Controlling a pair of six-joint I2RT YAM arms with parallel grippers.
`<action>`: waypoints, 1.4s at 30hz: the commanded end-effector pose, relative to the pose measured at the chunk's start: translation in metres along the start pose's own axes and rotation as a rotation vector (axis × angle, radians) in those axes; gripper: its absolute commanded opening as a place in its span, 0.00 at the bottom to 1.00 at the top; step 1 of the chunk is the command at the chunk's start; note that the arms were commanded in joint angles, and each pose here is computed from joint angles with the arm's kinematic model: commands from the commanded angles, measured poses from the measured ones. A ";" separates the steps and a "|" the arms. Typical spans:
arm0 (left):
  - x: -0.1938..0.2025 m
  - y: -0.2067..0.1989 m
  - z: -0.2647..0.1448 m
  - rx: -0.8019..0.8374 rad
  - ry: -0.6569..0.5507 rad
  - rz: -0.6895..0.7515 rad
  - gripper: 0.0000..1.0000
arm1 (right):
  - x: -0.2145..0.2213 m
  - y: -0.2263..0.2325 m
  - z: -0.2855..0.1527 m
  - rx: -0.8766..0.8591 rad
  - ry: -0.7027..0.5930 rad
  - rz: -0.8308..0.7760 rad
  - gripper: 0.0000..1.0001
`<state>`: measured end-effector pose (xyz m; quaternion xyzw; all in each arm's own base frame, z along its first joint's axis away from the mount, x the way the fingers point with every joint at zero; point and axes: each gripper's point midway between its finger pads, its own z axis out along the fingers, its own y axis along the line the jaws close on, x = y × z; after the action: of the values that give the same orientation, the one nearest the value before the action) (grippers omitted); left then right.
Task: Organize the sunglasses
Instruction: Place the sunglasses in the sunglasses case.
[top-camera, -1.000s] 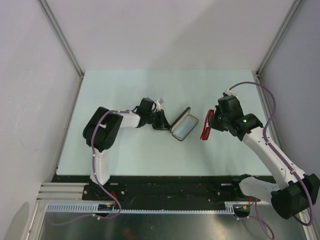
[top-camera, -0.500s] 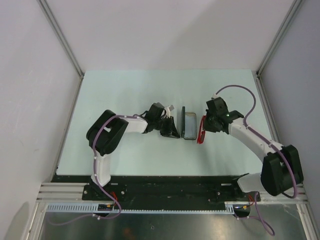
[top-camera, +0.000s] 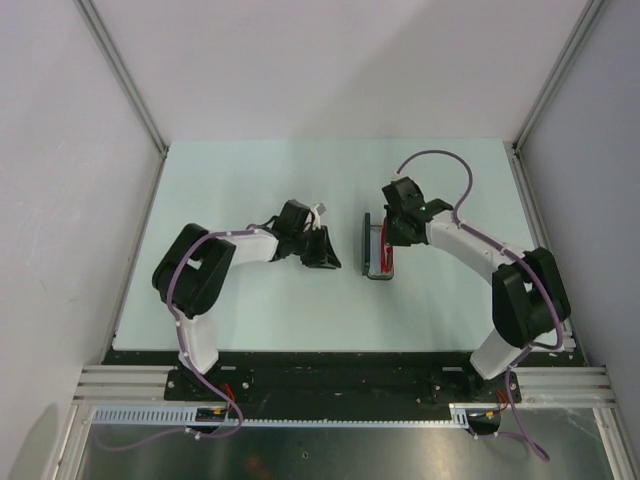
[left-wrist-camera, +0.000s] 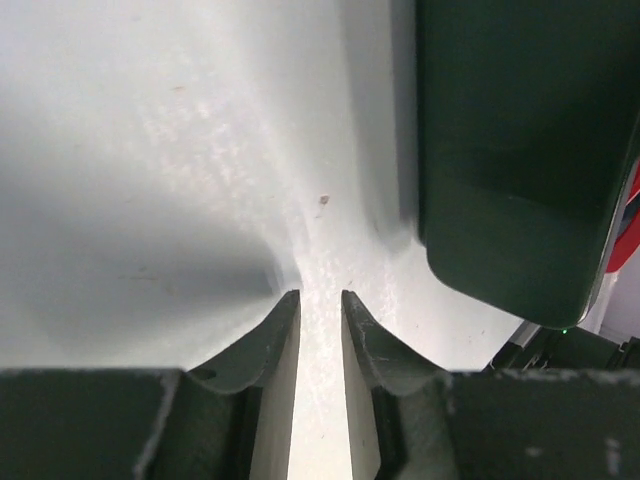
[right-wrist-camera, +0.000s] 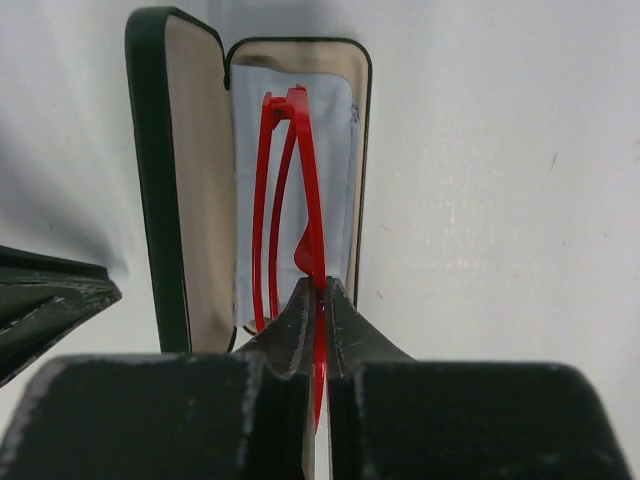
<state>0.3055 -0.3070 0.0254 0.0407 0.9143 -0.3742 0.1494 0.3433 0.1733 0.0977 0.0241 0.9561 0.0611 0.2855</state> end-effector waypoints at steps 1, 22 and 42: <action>-0.015 0.000 -0.024 -0.042 -0.045 0.020 0.28 | -0.017 0.001 0.004 0.069 -0.021 -0.051 0.00; -0.024 0.014 -0.045 -0.095 -0.052 -0.006 0.32 | -0.011 0.004 0.017 0.324 0.112 -0.202 0.00; -0.018 0.010 -0.044 -0.066 -0.020 -0.016 0.32 | -0.002 0.007 0.035 0.412 0.114 -0.196 0.00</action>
<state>0.3044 -0.2636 0.0292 0.0068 0.9366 -0.3252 0.1302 0.3512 0.1837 0.0628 -0.0373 0.9673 -0.1489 0.2020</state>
